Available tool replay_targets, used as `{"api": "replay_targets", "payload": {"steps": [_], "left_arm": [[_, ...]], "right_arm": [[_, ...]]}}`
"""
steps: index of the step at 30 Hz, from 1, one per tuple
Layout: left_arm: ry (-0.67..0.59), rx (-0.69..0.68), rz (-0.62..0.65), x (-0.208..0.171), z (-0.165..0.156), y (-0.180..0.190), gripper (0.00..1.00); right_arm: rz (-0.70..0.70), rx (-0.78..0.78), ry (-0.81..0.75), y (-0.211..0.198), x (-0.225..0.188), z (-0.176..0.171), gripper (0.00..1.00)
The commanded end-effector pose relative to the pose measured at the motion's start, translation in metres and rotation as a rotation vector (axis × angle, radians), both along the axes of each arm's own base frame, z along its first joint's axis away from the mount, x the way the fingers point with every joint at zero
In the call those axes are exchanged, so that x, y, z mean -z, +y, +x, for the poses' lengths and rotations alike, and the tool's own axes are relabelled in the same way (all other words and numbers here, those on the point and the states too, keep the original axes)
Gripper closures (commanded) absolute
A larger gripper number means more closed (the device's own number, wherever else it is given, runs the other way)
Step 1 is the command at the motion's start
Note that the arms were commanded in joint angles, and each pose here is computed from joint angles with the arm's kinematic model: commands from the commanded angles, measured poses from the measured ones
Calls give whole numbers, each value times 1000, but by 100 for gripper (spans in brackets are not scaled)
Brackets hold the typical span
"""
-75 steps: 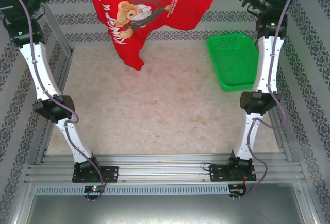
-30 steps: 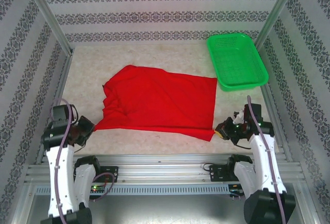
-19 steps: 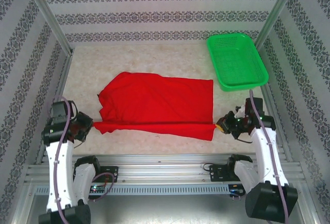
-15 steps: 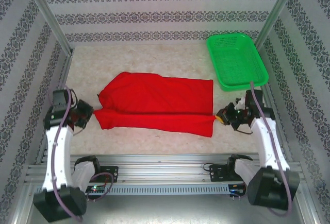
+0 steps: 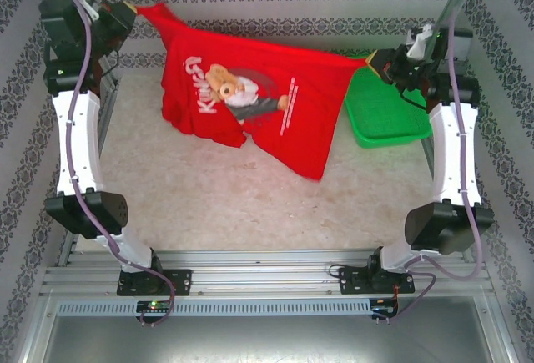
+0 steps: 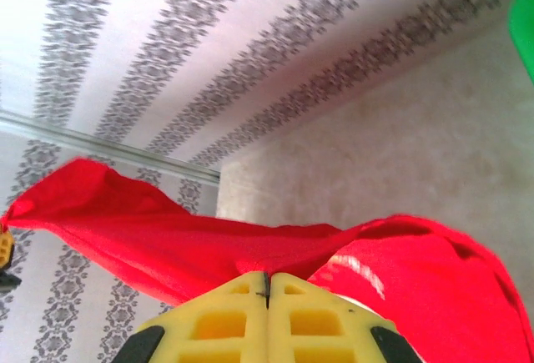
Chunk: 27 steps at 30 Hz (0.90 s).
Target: Fold and stack the t-shirts
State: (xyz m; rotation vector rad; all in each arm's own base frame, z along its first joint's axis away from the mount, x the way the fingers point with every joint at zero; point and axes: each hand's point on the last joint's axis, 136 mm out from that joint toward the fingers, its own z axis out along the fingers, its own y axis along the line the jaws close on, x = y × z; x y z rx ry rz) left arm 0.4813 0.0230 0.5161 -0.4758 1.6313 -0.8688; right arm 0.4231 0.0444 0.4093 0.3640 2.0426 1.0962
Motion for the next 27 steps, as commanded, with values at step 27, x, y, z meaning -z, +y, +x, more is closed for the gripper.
{"api": "replay_targets", "payload": {"steps": [27], "left_arm": [[820,-712,-266,382,-318,34,100]], "right_arm": [[-90,181,757,-4,314,-228,100]]}}
